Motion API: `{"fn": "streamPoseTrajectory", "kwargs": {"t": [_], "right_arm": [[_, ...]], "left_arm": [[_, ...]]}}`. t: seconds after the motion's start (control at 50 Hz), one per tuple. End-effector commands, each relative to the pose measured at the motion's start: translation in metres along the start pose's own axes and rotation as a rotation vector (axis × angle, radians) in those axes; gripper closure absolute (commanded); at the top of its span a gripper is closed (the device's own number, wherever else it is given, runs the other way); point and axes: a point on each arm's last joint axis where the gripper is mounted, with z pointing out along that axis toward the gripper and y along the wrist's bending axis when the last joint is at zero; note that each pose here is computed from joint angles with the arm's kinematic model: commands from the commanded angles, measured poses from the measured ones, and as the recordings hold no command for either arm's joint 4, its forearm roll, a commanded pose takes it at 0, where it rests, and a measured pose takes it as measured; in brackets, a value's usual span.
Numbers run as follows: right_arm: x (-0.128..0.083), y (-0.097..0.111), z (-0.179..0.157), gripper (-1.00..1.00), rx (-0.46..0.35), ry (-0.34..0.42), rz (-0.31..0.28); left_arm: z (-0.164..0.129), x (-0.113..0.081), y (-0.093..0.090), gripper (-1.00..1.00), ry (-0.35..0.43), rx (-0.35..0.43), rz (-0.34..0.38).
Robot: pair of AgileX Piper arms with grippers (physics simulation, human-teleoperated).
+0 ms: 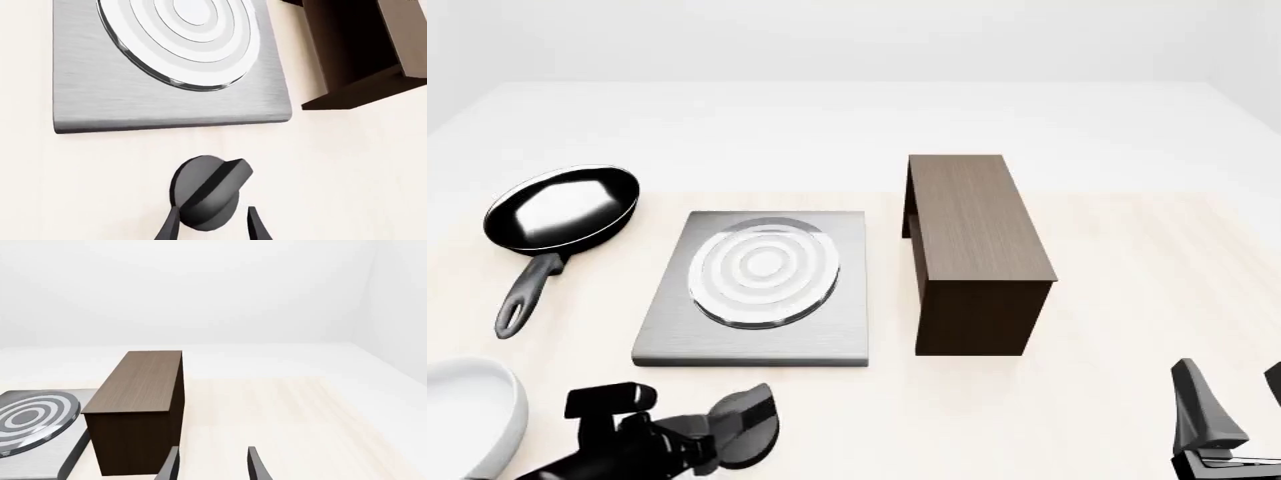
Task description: Turn on the stove.
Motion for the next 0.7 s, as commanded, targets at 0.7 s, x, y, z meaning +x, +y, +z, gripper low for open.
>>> {"fn": "streamPoseTrajectory", "kwargs": {"t": [0.7], "right_arm": [[0.0,0.0,0.0,-1.0,0.0,0.0,0.0]], "left_arm": [[-0.067,-0.063,0.004,-1.0,-0.201,-0.164,0.169]]}}
